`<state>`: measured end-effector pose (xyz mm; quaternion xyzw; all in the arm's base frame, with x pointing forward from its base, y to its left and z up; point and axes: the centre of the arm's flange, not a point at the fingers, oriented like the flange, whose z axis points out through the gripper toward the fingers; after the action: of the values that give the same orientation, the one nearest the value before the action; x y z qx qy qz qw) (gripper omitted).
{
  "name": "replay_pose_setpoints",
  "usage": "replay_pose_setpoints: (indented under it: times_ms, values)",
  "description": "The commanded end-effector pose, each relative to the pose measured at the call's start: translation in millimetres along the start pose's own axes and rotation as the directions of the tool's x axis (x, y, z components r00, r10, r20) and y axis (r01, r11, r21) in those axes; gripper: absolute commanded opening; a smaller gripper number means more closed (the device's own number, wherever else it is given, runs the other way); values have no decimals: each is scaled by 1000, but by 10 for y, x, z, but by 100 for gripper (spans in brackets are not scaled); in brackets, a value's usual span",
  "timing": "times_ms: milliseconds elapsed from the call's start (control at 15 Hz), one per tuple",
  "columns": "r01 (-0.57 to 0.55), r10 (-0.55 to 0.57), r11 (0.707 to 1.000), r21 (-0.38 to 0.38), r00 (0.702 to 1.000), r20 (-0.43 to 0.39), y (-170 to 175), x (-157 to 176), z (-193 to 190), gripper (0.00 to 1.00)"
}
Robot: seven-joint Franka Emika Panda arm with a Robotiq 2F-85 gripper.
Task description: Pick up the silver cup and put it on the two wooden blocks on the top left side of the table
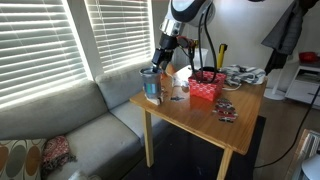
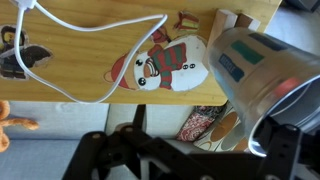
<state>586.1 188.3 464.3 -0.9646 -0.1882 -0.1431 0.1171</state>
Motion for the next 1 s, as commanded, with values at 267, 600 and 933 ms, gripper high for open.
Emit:
replay_pose_setpoints:
  times_ms: [267,600,933]
  values:
    - [-3,3,1000,0,1000,24,-78,68,-101,100]
    - [-1,1,1000,7,999,40,-95,89,-121,100]
    - [-23,24,1000,-13,998,64,-56,68,-109,100]
